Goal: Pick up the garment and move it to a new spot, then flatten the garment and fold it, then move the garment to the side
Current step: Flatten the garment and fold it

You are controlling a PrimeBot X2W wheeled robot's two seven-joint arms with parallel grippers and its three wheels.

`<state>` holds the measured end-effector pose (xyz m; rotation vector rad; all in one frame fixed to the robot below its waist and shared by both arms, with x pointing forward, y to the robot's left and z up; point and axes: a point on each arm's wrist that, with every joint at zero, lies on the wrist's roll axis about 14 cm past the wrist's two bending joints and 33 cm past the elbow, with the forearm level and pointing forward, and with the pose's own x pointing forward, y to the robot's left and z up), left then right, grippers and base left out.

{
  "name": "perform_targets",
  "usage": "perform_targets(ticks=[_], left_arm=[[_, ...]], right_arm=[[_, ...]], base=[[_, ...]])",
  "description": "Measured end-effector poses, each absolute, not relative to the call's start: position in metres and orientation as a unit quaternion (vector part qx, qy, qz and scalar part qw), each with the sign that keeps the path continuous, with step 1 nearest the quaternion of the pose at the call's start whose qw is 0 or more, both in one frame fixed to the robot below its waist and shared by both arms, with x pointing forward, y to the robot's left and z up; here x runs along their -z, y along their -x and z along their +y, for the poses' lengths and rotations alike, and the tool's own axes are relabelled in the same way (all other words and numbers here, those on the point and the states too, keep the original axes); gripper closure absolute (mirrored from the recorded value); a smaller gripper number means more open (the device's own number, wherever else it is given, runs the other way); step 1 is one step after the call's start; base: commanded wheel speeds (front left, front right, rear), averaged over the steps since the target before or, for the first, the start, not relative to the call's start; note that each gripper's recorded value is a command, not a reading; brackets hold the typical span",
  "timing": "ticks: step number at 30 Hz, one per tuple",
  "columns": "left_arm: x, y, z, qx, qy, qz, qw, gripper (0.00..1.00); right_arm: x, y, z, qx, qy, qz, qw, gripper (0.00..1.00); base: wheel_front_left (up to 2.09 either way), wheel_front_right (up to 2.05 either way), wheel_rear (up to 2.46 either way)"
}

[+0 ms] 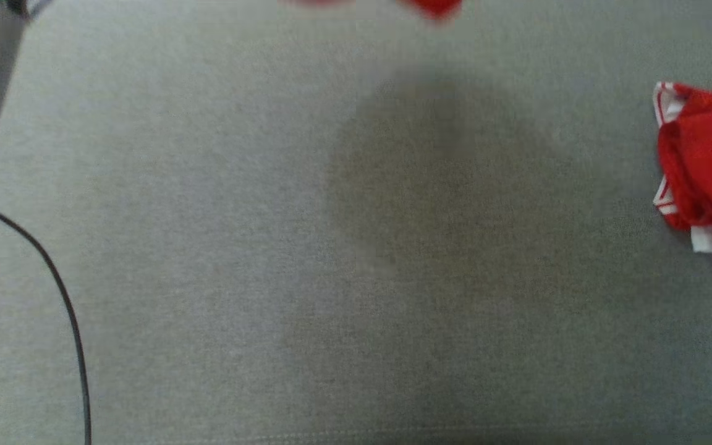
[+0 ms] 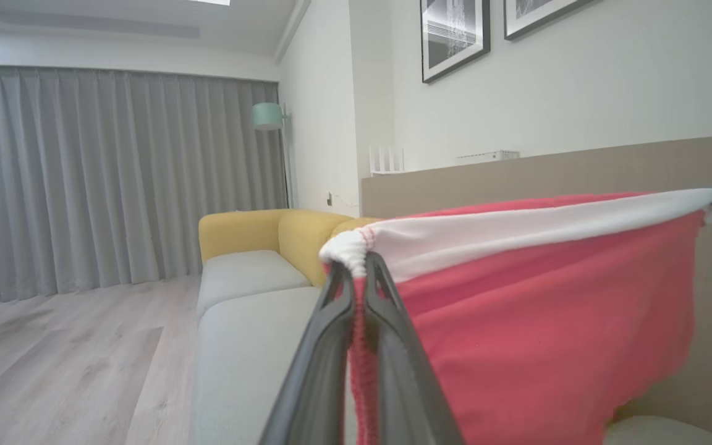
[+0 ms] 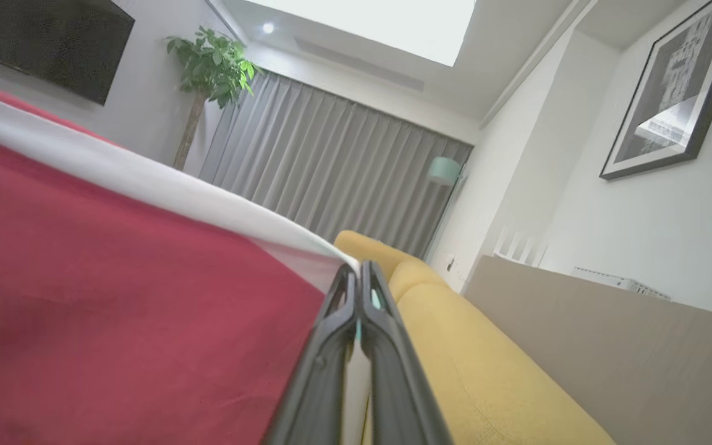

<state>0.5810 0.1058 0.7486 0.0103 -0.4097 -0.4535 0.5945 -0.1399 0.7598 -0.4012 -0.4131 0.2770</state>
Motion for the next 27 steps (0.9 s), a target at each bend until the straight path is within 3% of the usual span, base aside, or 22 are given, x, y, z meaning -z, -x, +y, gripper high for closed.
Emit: perform_targets(ticks=[5, 12, 18, 27], left_arm=[[-0.726, -0.612, 0.095, 0.22, -0.022, -0.198, 0.955, 1.0], [-0.651, -0.615, 0.077, 0.256, -0.041, -0.147, 0.954, 1.0], [-0.553, -0.575, 0.075, 0.287, -0.079, -0.049, 0.954, 1.0], [-0.509, -0.499, 0.085, 0.326, -0.113, 0.013, 0.939, 1.0]], right_arm=[[-0.726, -0.626, -0.141, -0.13, 0.184, -0.193, 0.955, 1.0], [-0.622, -0.646, -0.134, -0.153, 0.174, -0.094, 0.968, 1.0], [-0.509, -0.615, -0.118, -0.206, 0.191, 0.028, 0.959, 1.0], [-0.482, -0.565, -0.13, -0.234, 0.219, 0.073, 0.945, 1.0]], base=[[0.0, 0.0, 0.0], [0.0, 0.0, 0.0], [0.0, 0.0, 0.0], [0.0, 0.0, 0.0]])
